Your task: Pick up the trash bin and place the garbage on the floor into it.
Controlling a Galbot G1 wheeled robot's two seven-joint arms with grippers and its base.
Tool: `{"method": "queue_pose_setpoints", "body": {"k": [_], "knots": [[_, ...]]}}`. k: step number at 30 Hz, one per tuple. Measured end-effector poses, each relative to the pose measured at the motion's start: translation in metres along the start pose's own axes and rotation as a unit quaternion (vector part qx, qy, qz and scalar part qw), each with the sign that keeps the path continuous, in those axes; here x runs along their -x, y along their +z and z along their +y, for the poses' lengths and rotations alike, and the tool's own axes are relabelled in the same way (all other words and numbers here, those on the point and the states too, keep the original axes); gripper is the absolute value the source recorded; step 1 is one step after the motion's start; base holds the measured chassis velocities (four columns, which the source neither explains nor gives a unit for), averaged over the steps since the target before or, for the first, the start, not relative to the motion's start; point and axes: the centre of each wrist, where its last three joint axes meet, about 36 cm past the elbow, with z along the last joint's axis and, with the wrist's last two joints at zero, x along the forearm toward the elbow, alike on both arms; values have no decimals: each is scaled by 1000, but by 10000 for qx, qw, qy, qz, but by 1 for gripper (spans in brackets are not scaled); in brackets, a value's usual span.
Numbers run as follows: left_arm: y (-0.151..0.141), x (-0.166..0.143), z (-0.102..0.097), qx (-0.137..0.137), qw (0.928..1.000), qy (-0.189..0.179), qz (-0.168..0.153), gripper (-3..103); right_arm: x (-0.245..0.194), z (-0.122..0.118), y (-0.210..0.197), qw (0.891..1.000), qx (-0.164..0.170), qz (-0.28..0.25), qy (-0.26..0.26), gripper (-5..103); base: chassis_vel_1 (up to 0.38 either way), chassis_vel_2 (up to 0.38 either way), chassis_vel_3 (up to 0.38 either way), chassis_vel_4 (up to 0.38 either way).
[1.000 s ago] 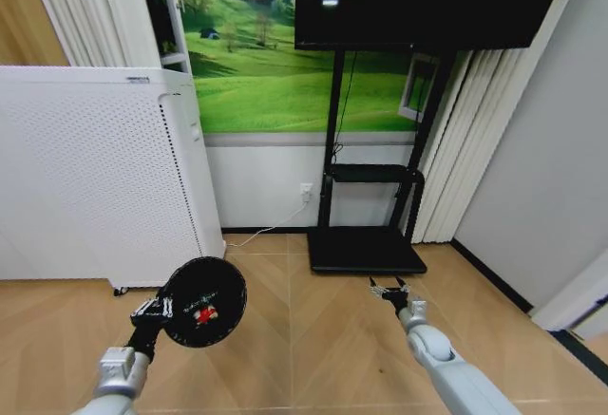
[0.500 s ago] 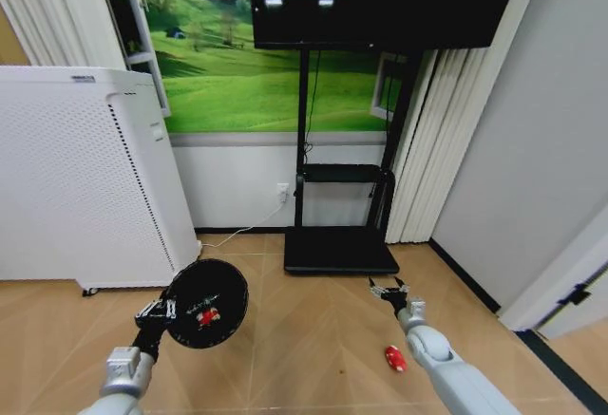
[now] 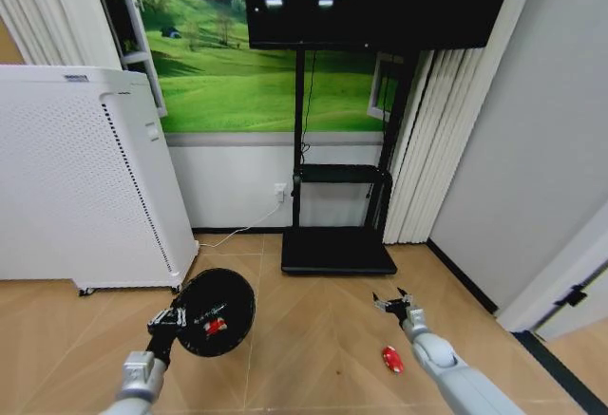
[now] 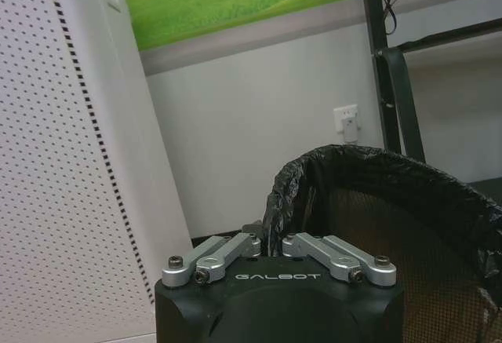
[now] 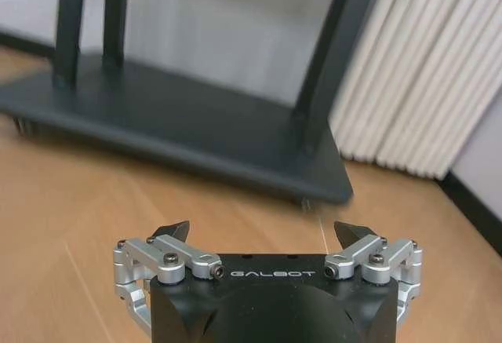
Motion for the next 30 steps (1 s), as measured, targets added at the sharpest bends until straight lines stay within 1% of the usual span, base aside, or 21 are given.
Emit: {"method": "queue_pose_setpoints", "body": {"k": [1,3,4,7,8,10,11,17,21,23,30], "knots": [[2,1,-1,9,10000,28,11,7,0,-2,8,9999,-49,130,3,100,0,0,0,0],[3,8,-5,24,9999,123,-16,7,-3,-10,36,9981,-303,535,-40,100,0,0,0,0],[3,8,-5,24,9999,123,-16,7,-3,-10,36,9981,-303,535,-40,100,0,0,0,0],[4,13,-8,35,9998,198,-36,7,-8,-19,56,9954,-479,816,-121,100,0,0,0,0],[4,13,-8,35,9998,198,-36,7,-8,-19,56,9954,-479,816,-121,100,0,0,0,0],[7,16,-8,37,9997,225,-42,7,-17,-24,69,9935,-606,927,-249,100,0,0,0,0],[7,16,-8,37,9997,225,-42,7,-17,-24,69,9935,-606,927,-249,100,0,0,0,0],[13,25,-11,23,9996,290,-50,7,-34,-27,92,9882,-853,1143,-563,100,0,0,0,0],[12,27,-13,13,9994,335,-67,7,-36,-27,101,9855,-957,1236,-653,100,0,0,0,0],[12,29,-15,-4,9993,361,-64,7,-32,-26,107,9829,-1076,1294,-745,100,0,0,0,0],[14,30,-17,-17,9993,372,-29,7,-30,-22,115,9802,-1138,1406,-806,100,0,0,0,0]]}}
